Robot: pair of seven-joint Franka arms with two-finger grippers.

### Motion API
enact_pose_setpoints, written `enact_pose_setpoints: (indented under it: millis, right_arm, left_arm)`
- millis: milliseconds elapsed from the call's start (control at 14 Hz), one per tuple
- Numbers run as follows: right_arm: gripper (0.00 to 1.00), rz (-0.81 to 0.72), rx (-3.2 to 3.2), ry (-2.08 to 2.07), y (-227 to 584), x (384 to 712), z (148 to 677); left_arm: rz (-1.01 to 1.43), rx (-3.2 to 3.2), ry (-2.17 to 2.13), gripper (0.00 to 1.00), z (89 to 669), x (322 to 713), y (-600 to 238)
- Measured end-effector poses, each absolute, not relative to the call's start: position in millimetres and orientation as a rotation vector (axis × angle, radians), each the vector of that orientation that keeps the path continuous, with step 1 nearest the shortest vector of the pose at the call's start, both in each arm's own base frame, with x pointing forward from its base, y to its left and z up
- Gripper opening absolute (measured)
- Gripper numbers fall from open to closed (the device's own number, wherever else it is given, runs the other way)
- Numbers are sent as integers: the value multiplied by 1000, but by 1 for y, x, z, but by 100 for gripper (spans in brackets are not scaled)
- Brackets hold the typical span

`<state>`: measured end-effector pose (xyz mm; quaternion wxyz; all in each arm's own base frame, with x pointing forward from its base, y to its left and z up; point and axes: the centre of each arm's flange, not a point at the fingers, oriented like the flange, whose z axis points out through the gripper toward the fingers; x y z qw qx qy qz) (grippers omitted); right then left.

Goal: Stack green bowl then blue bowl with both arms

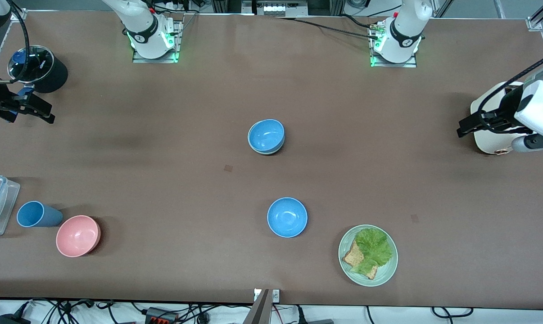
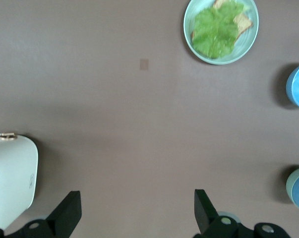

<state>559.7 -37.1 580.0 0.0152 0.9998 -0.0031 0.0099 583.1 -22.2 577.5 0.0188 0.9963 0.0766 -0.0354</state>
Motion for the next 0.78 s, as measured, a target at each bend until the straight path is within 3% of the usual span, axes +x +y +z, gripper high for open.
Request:
enact_pose_setpoints:
  millis: [783]
  right_arm:
    - [100, 32, 3111, -10, -37, 560, 580]
  left_arm:
    - [-139, 3095, 228, 100, 576, 581, -26]
